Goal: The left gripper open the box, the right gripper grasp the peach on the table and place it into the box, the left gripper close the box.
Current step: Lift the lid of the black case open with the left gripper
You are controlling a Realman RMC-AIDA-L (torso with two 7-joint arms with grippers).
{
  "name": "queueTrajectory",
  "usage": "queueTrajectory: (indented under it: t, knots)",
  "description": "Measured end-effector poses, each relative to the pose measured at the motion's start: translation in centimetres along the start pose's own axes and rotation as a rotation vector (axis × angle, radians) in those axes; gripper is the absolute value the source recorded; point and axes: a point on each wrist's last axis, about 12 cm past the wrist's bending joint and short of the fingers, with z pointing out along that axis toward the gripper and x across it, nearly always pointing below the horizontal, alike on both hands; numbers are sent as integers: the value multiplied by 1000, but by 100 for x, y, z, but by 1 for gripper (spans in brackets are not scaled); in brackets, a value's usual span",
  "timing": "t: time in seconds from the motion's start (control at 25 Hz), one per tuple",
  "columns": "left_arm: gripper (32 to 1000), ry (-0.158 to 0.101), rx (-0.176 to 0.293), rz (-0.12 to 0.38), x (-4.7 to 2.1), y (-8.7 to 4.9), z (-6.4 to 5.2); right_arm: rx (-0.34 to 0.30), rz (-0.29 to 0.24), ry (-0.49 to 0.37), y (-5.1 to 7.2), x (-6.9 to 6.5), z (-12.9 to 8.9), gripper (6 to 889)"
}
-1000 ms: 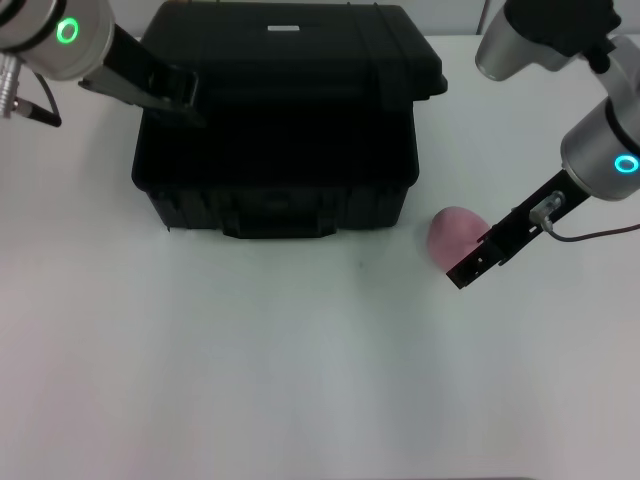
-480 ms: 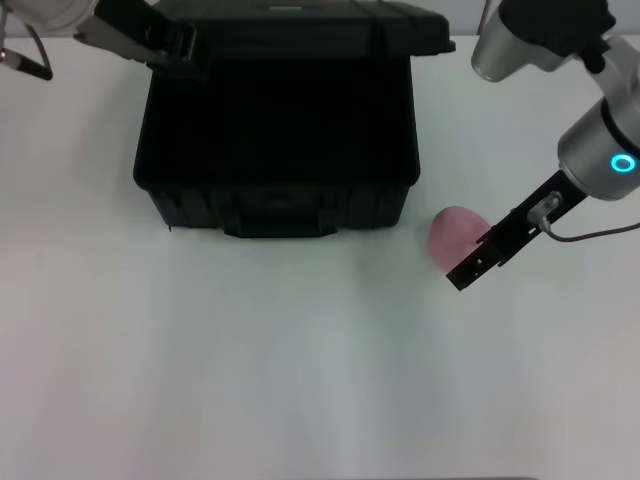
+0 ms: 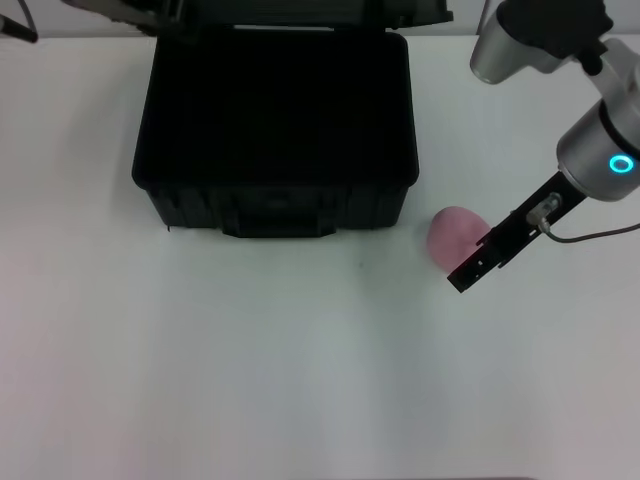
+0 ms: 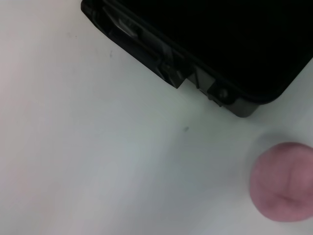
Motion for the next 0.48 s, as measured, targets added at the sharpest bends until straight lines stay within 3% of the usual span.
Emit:
queueTrajectory:
  t: [0.24, 0.48]
  knots:
    - [380, -21, -1, -6, -36, 38, -29, 4, 1, 1, -5, 1, 3, 861]
    - [380, -24, 0, -5, -43, 35, -32, 26, 2, 3, -31, 3, 2, 861]
